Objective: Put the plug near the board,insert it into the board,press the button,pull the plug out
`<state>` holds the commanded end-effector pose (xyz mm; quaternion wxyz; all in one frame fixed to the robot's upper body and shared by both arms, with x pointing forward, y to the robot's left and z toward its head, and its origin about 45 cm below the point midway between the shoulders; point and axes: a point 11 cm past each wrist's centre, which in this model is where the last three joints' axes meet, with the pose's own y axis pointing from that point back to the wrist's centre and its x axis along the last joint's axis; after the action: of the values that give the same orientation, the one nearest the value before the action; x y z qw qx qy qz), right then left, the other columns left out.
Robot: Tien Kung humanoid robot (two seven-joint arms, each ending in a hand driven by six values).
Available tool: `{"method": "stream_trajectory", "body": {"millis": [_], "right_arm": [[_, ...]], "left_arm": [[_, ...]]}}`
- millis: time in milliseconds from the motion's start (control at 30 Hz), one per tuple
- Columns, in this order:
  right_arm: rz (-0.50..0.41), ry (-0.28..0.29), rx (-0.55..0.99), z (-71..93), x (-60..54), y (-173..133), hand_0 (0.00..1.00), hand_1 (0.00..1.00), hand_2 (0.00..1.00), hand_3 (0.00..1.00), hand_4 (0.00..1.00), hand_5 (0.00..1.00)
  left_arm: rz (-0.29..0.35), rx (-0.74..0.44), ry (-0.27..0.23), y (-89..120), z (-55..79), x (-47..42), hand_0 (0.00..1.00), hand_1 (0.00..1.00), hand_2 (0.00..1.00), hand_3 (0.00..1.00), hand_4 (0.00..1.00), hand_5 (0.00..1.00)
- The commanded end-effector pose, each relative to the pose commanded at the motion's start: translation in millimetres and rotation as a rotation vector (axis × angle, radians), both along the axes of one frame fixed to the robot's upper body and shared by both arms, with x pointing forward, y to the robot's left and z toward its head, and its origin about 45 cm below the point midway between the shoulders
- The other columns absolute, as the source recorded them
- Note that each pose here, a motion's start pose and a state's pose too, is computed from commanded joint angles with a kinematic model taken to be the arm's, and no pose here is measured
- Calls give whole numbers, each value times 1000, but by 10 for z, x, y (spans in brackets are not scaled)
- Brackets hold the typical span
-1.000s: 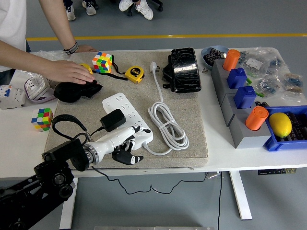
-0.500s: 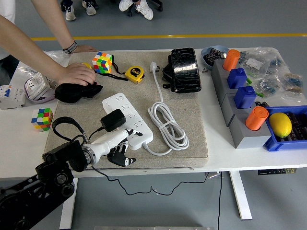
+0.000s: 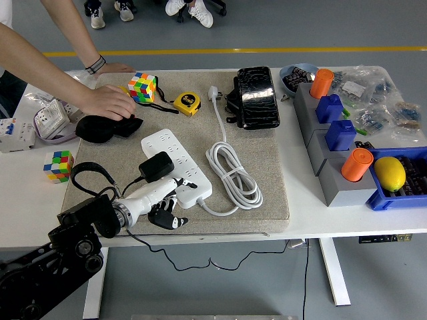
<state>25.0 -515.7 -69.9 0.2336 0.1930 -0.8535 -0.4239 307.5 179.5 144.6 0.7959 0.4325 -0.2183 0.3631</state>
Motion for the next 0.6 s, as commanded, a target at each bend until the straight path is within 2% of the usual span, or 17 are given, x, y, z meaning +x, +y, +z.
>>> {"method": "stream_trajectory", "body": {"millis": [267, 600], "right_arm": [[1, -1, -1, 2, 3, -2, 549, 575, 538, 505, 815, 362], [-2, 0, -1, 1, -4, -3, 549, 575, 537, 505, 816, 362]], "left_arm": [[12, 6, -3, 28, -23, 19, 61, 90, 159, 869, 774, 2], [18, 60, 34, 98, -136, -7, 61, 90, 159, 864, 773, 2]]}}
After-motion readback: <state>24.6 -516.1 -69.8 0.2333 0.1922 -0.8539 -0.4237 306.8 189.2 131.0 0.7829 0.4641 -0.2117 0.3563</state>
